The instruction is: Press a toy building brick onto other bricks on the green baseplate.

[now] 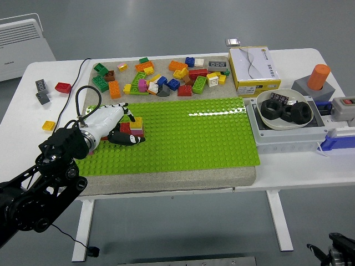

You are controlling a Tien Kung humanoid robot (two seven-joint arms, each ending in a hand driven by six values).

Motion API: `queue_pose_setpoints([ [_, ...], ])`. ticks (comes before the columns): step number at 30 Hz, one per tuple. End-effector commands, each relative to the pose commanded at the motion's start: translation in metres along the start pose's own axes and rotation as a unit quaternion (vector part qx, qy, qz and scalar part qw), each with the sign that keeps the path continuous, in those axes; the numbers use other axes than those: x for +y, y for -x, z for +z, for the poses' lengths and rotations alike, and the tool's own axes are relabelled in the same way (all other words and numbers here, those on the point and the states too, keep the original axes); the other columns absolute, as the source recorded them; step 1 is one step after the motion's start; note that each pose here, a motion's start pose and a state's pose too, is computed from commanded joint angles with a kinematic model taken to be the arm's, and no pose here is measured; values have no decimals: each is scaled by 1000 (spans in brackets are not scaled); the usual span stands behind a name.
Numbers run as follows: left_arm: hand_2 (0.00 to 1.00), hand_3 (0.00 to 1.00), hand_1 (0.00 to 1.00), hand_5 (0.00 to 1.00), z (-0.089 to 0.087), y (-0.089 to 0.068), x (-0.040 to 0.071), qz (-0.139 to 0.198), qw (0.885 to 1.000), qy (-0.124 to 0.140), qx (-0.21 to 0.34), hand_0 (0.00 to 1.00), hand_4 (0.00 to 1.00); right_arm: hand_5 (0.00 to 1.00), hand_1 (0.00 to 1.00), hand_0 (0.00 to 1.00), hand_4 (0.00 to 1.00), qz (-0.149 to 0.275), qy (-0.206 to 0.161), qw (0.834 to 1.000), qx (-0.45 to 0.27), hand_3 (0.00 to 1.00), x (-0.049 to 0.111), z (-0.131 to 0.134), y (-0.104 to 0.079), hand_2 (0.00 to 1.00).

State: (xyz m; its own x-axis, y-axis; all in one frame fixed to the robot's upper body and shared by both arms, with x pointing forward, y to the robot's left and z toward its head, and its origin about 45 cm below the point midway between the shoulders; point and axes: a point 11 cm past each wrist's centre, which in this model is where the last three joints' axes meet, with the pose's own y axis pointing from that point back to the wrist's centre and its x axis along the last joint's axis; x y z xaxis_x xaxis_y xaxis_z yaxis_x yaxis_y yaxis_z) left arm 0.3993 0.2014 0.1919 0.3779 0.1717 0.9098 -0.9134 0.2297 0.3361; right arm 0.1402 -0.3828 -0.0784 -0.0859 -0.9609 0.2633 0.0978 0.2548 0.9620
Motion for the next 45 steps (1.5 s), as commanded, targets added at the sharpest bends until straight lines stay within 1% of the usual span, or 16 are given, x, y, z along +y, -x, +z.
queue_pose_setpoints([
  [13,986,655,992,515,-4,9,-5,-13,1000,-12,3,998,945,998,585,595,975,-1,0,1000,0,797,0,0,1,640],
  [27,979,647,987,488,-6,13,-5,-20,1000,-16,5,998,936,998,585,597,974,-1,2,1000,-1,796,0,1,1,641],
  [30,979,647,987,488,-5,7,-4,-9,1000,-10,12,998,936,998,585,597,974,-1,2,1000,-1,796,-1,2,1,641],
  [34,960,634,972,472,-3,-12,1,16,999,2,45,992,931,998,584,597,973,-1,3,1000,-1,796,-1,2,1,641],
  [38,960,634,972,472,-1,-26,9,20,997,16,79,992,931,998,584,597,973,-1,3,1000,-1,796,-1,2,1,641],
  [39,955,693,970,561,0,-29,12,20,995,21,91,985,983,998,584,597,973,-1,4,1000,-1,796,-1,3,1,641],
  [42,955,693,970,561,3,-39,19,27,991,38,128,985,983,998,584,597,973,-1,5,1000,-1,796,-2,4,0,641],
  [44,955,693,970,561,4,-50,24,44,985,59,159,985,983,998,584,597,973,-1,4,1000,0,796,-2,3,0,641],
  [45,932,697,937,604,4,-54,27,53,981,68,175,958,998,998,584,596,973,-1,4,1000,1,797,-2,3,0,641],
])
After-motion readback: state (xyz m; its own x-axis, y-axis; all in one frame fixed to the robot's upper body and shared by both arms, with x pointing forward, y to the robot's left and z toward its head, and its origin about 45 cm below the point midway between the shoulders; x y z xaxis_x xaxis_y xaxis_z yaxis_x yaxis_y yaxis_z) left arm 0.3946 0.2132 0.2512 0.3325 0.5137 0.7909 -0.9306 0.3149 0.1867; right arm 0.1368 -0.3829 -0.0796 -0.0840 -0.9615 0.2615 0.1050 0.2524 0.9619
